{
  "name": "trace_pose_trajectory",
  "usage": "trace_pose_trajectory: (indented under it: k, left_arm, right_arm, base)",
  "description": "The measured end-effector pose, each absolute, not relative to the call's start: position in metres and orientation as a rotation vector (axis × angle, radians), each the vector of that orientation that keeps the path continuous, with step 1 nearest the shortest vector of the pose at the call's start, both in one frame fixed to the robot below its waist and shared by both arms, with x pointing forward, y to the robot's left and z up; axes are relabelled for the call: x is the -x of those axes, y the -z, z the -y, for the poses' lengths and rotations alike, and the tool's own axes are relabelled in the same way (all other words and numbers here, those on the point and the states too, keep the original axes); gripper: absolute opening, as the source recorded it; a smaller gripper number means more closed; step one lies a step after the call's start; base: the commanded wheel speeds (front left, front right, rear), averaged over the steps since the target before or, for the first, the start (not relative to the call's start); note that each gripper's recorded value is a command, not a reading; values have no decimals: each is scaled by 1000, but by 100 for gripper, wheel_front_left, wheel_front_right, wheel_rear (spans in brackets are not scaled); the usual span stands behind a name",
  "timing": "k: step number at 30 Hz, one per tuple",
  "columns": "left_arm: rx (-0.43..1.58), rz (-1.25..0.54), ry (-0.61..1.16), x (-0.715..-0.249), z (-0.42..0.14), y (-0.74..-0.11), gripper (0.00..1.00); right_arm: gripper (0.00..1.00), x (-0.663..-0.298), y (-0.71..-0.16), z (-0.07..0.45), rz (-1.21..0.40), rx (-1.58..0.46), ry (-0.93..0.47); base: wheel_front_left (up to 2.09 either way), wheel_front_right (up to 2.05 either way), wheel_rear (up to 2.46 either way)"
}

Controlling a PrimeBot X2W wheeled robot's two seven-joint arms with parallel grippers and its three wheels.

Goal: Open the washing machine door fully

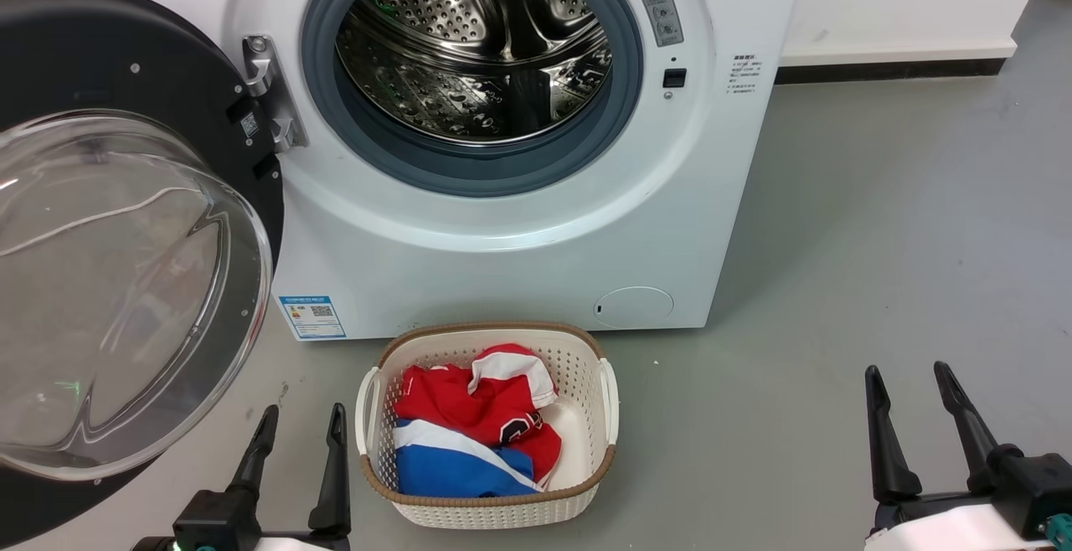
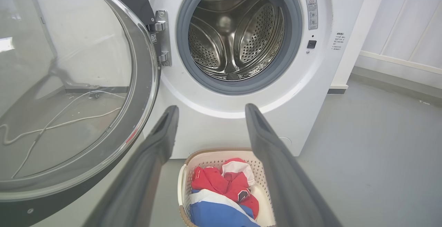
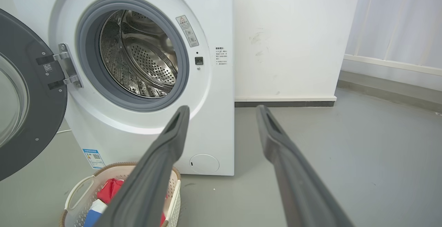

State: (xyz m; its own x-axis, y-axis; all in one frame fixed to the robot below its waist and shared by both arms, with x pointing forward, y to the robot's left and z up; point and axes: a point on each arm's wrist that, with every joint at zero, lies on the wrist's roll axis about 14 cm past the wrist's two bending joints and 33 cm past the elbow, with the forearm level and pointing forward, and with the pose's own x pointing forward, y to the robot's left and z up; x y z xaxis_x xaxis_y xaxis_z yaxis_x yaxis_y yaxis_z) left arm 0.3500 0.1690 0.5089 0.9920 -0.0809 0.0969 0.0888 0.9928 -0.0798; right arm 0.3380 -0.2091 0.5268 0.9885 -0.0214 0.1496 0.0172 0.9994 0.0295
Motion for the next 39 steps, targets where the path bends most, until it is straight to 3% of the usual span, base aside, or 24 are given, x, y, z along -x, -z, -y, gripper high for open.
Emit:
trace_pose_trajectory:
  k: [29,30,39]
  left_arm:
    - [86,89,48,-346,-171,-507,100]
    - [86,84,48,-346,-171,-506,0]
    - [186,-10,13,-341,-178,-481,0]
  right_arm:
    - [100,-341,-527,206,152,-44,10]
    - [0,-341,-525,206,146,-45,10]
    - [0,-337,-502,209,62,-154,35]
  base:
    - [0,0,0]
    - [0,0,0]
    - [0,0,0]
